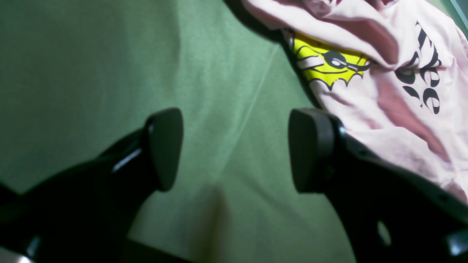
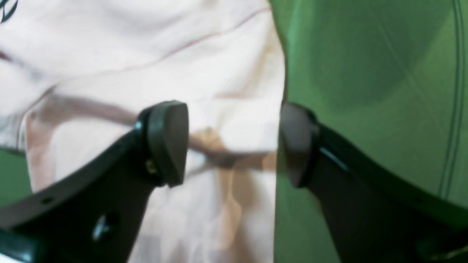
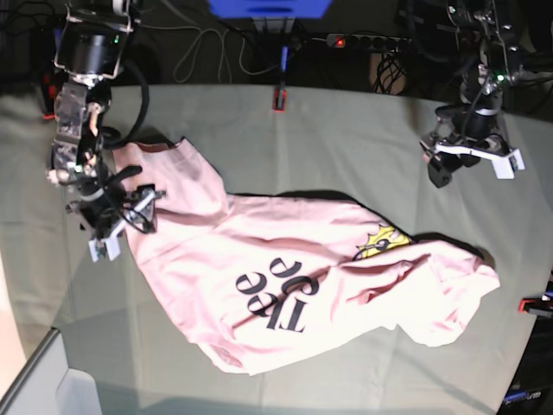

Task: Layout the t-shirt on the table in an organized manner, then fold the t-shirt properly
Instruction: 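Grasp the shirt edge with the right gripper near its corner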

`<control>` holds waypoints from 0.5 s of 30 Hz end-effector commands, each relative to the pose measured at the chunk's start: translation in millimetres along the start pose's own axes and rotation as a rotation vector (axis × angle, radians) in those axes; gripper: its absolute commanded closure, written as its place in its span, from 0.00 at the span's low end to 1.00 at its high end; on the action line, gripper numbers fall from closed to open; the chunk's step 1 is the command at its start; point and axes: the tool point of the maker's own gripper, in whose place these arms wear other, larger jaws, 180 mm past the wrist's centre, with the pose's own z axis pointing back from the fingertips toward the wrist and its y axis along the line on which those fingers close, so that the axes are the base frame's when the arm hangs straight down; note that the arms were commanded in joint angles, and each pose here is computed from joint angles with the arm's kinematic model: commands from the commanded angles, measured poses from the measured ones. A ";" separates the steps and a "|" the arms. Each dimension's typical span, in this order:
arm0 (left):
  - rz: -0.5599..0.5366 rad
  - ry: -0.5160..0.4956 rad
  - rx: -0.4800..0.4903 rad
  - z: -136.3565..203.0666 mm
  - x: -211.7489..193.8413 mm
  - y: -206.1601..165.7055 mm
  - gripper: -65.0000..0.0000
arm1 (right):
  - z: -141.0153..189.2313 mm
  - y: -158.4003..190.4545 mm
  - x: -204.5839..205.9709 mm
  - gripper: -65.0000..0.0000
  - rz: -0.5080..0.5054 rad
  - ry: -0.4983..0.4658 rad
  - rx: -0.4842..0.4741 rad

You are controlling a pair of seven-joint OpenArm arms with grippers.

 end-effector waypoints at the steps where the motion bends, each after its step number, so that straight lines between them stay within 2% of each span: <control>1: -0.010 -0.037 -0.013 1.8 10.8 -2.5 0.33 | -4.1 -3.6 18.6 0.38 -0.010 -0.047 0.000; 6: -0.009 -0.035 -0.015 1.3 9.9 -3.7 0.33 | -24.7 -11.8 6.7 0.38 -0.049 0.023 0.013; 12: -0.016 0.004 -0.050 -7.3 -3.5 -18.2 0.33 | -31.1 -10.9 -11.9 0.39 -0.073 0.075 0.024; 15: -0.011 0.015 -0.050 -13.3 -7.8 -18.8 0.33 | -28.0 -8.5 -27.8 0.52 -0.071 0.104 0.027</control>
